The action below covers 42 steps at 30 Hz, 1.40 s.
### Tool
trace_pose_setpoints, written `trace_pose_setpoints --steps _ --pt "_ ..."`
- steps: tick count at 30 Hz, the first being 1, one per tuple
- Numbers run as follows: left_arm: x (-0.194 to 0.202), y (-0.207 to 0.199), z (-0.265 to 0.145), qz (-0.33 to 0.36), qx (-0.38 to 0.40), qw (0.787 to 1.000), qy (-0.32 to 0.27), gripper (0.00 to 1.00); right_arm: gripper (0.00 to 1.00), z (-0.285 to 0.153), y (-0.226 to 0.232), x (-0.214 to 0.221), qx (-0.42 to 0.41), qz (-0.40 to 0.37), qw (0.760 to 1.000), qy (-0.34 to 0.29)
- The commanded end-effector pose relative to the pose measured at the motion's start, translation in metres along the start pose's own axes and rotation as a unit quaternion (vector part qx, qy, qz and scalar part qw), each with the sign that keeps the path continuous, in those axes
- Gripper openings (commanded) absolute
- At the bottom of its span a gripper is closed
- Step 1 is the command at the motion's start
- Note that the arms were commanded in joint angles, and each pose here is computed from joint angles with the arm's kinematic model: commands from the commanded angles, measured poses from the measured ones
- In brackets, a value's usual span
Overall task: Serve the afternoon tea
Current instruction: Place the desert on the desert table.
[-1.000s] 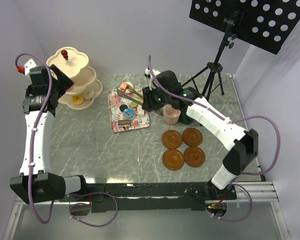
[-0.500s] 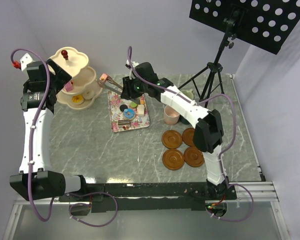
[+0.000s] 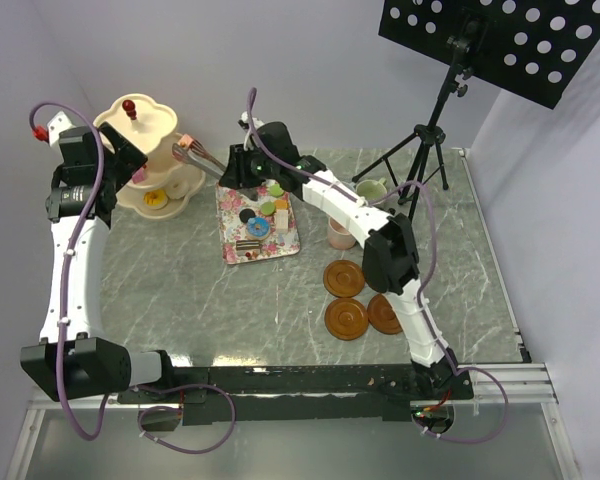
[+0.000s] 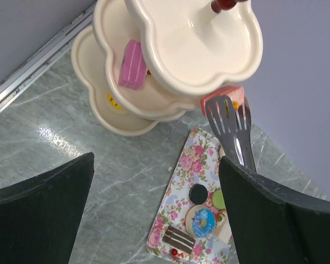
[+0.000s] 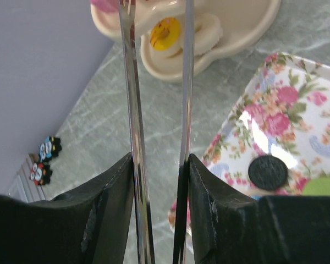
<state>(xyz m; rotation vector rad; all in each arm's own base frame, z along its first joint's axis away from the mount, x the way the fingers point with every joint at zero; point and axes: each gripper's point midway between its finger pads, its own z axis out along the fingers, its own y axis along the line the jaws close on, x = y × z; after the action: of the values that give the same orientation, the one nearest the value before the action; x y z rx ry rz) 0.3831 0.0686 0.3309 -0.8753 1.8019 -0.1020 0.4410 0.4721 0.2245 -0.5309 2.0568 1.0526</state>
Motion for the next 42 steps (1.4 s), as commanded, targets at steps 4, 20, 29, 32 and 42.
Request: trace_pose_setpoints --steps 4,20,29,32,42 --pt "-0.009 -0.009 -0.009 -0.012 0.025 1.000 -0.014 1.00 0.29 0.024 0.023 -0.039 -0.053 0.010 0.996 -0.065" --pt "-0.002 -0.011 -0.007 -0.014 0.034 0.999 -0.001 1.00 0.47 0.039 0.014 -0.023 -0.041 0.011 0.998 -0.047" --pt "-0.001 -0.012 -0.008 -0.016 0.038 0.999 0.001 1.00 0.67 0.033 0.019 -0.030 -0.042 0.009 0.998 -0.053" --pt "-0.002 -0.013 -0.009 -0.016 0.039 0.999 0.000 1.00 0.68 0.030 0.020 -0.037 -0.041 0.006 0.997 -0.062" --pt "-0.003 -0.011 -0.012 -0.015 0.036 0.999 -0.004 1.00 0.76 0.018 0.024 -0.039 -0.042 -0.019 0.997 -0.061"
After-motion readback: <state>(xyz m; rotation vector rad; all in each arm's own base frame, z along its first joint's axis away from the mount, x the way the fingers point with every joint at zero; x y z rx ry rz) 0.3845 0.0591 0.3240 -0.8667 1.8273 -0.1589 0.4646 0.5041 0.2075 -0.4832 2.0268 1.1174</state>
